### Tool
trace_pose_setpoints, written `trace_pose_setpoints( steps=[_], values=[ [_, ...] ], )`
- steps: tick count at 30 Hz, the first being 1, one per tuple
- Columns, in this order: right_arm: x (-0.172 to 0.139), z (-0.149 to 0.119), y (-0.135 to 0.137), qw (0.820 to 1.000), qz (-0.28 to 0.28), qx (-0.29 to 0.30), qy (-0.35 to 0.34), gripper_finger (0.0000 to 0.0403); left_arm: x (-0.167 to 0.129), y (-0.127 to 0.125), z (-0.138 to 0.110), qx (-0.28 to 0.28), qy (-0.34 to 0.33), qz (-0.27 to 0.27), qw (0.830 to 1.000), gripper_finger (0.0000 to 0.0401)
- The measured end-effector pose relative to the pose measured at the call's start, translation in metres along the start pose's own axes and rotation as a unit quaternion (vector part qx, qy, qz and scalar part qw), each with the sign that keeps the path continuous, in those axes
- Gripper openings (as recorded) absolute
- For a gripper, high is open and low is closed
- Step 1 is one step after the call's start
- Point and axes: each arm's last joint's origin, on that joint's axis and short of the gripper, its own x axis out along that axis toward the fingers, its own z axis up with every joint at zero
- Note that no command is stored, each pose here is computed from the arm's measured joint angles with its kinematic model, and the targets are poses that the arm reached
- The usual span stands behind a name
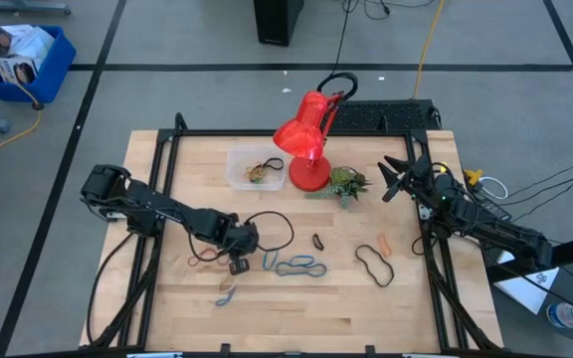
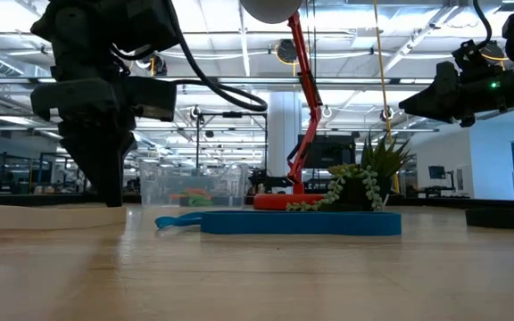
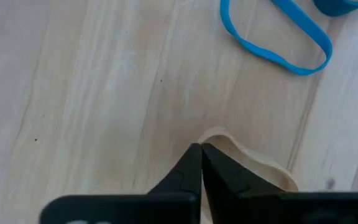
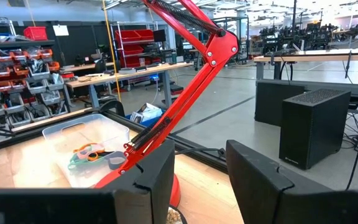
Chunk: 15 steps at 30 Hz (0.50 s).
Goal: Pick and place rubber bands into bin
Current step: Put the brown rubber band into the transparent bin
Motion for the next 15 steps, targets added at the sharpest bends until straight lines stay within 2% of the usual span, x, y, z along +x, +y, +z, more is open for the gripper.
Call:
trace_pose_setpoints(
  steps=[15],
  values=[
    [0.0000, 0.0000, 0.0000, 1.000, 0.000, 0.000, 0.000, 0.0141, -0.0001, 0.0005, 0.0001, 0.000, -0.004, 0.007, 1.000, 0.0030]
  ],
)
